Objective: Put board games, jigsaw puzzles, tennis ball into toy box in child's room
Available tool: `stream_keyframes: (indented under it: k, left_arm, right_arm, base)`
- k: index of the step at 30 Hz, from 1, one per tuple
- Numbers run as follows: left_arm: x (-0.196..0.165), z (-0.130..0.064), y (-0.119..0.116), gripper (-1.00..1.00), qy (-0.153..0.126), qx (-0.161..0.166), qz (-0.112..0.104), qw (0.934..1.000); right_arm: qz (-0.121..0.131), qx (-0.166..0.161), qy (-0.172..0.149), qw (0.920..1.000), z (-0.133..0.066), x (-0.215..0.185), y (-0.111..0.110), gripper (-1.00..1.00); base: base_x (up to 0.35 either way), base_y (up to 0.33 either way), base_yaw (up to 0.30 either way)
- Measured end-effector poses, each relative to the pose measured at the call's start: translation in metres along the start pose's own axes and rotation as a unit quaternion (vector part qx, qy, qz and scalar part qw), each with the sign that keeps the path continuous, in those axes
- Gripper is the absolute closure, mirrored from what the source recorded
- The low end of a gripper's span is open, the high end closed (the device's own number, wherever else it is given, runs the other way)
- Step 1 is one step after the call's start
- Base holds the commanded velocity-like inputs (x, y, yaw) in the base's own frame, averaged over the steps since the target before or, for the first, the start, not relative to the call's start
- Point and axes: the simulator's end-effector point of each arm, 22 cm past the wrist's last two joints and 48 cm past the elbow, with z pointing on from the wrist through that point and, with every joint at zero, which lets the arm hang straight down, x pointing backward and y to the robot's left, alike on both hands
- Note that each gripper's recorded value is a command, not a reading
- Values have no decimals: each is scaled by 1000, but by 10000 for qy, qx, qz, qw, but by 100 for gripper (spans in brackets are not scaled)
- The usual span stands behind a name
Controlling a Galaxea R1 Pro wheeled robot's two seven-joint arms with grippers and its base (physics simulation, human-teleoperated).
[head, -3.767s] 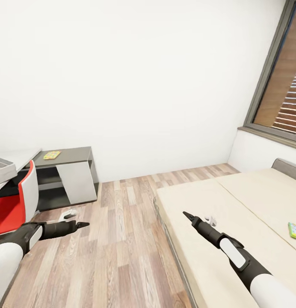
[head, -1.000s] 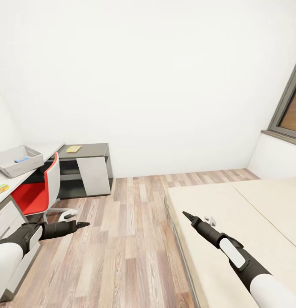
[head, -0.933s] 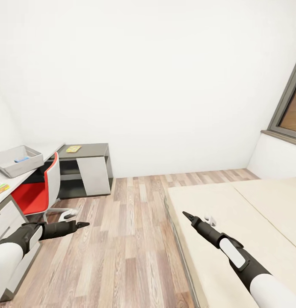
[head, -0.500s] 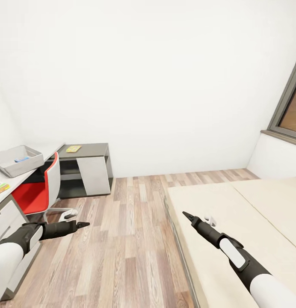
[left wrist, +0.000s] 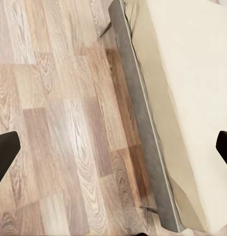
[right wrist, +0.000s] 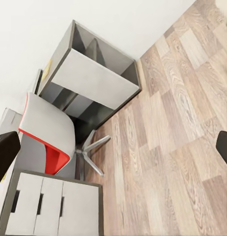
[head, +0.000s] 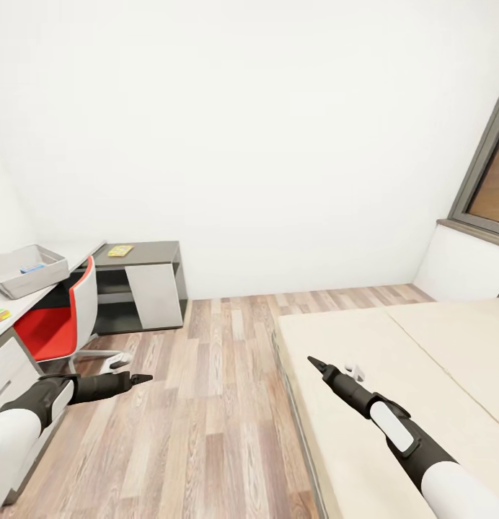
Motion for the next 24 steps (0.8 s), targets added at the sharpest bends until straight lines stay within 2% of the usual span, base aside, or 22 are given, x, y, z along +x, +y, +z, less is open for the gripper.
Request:
stream_keyframes:
  k: [9, 16, 24]
  left_arm:
    - [0, 0, 0, -100, -5, 4, -5, 10000]
    - [0, 1, 0, -100, 7, 3, 6, 10000]
    - [0, 1, -1, -100, 2, 13, -1, 10000]
  right_arm:
    - [-1, -3, 0, 10000, 0, 0, 0, -100]
    - [-1, -6, -1, 10000, 0, 0, 0, -100]
    - [0, -7, -1, 10000, 0, 0, 1, -100]
  base:
    - [0, -30, 0]
    - [-23, -146, 0]
    - [-4, -40, 23]
